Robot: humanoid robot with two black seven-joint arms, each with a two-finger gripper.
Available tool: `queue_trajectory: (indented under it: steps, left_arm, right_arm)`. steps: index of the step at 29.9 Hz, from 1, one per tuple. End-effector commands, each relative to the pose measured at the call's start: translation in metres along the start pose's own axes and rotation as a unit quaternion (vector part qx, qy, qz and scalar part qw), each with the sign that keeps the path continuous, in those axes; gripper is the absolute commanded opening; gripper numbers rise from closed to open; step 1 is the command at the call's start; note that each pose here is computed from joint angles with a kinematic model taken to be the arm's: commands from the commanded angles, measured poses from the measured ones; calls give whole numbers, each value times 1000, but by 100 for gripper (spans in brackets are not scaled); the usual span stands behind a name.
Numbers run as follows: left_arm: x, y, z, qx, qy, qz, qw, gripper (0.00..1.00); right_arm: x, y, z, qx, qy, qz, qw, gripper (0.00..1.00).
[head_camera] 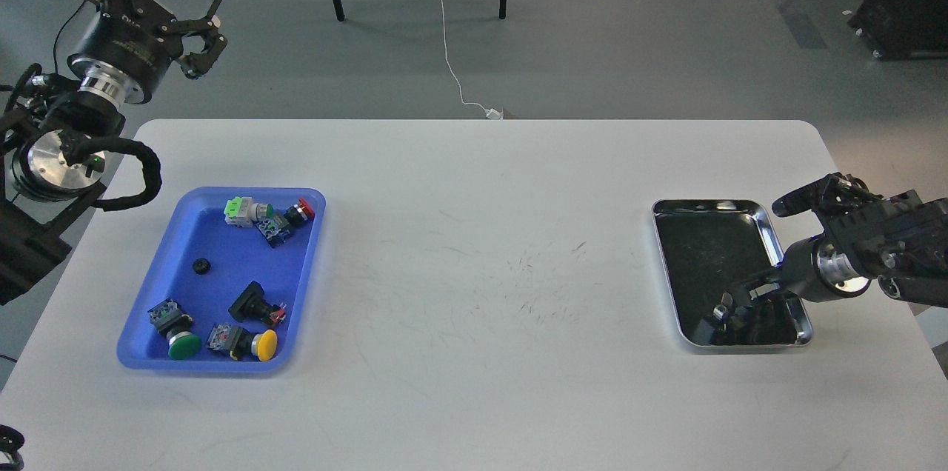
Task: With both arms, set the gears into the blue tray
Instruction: 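Close the right gripper on the second black part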
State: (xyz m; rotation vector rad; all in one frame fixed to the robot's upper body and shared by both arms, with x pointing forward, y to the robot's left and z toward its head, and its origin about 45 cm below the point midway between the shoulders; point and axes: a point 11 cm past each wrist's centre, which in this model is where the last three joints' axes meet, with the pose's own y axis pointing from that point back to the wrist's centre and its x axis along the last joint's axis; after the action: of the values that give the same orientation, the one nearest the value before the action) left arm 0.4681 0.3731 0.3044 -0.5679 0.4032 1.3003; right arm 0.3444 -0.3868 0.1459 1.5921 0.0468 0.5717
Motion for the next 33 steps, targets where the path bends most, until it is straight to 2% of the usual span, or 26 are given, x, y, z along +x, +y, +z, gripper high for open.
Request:
queue_trajectory:
  steps: [1, 13, 17, 22, 28, 33]
  left_arm:
    - [-1, 0, 0, -1, 1, -3, 1000, 98]
    - [0, 0, 1, 0, -1, -2, 1000, 98]
    - [1, 1, 2, -1, -1, -2, 1000, 98]
    - [4, 3, 13, -7, -10, 1, 1000, 98]
    - [4, 3, 13, -6, -11, 1, 1000, 98]
    - [3, 2, 12, -4, -11, 0, 1000, 98]
  right_arm:
    - [-2, 0, -5, 9, -2, -2, 1000, 39]
    - [-2, 0, -6, 12, -4, -2, 1000, 26]
    - [-3, 0, -8, 15, -5, -2, 1000, 14]
    - [8, 6, -16, 27, -11, 10, 1000, 14]
    - [69, 37, -62, 73, -7, 67, 995, 16]
    - [98, 33, -136, 139, 18, 64, 988, 16]
